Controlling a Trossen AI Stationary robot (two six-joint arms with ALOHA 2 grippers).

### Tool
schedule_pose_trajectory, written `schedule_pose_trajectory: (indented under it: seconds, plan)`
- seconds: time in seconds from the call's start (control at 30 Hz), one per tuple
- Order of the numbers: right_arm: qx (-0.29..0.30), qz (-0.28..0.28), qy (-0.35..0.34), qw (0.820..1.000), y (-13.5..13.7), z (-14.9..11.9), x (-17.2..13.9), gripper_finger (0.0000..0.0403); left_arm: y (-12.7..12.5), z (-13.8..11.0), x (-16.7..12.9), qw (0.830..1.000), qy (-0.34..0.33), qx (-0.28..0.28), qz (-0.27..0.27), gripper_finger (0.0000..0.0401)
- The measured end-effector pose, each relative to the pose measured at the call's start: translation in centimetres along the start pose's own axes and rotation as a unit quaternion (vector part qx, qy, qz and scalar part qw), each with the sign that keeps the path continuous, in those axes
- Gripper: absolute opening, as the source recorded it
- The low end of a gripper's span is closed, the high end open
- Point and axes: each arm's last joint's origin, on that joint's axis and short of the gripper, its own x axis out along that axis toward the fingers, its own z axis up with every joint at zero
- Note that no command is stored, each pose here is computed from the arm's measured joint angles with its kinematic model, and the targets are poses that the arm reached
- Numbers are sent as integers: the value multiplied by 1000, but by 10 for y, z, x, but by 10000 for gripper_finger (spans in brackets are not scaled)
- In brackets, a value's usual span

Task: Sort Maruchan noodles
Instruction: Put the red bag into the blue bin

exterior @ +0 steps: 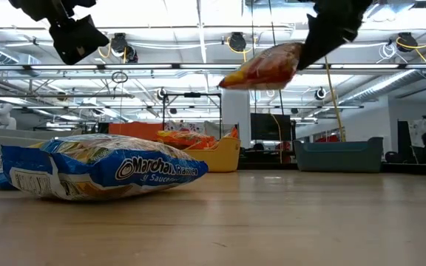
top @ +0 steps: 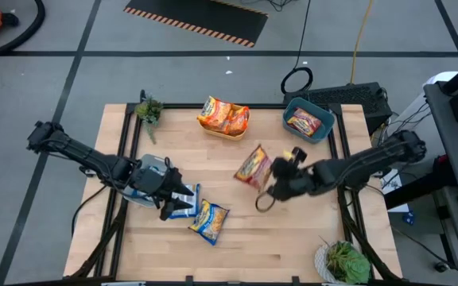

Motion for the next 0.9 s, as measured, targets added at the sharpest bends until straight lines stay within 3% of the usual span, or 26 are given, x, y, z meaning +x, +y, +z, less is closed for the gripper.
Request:
schedule_pose_trajectory:
  seconds: [0.23, 0.47, 0.67, 0.9]
  plan:
    - [24, -65, -45, 997, -59, 21, -14, 1, 7, 4, 0, 1000, -6, 3, 16, 239]
    - [71, -175, -56, 980, -116, 21, -28, 0, 13, 7, 1, 999, -12, 16, 28, 239]
    - [78, -262, -25, 962, -148, 23, -19, 0, 18, 10, 1, 999, -17, 17, 38, 239]
    - [48, -327, 63, 942, -183, 28, 9, 0, 23, 13, 1, 998, -22, 13, 49, 239]
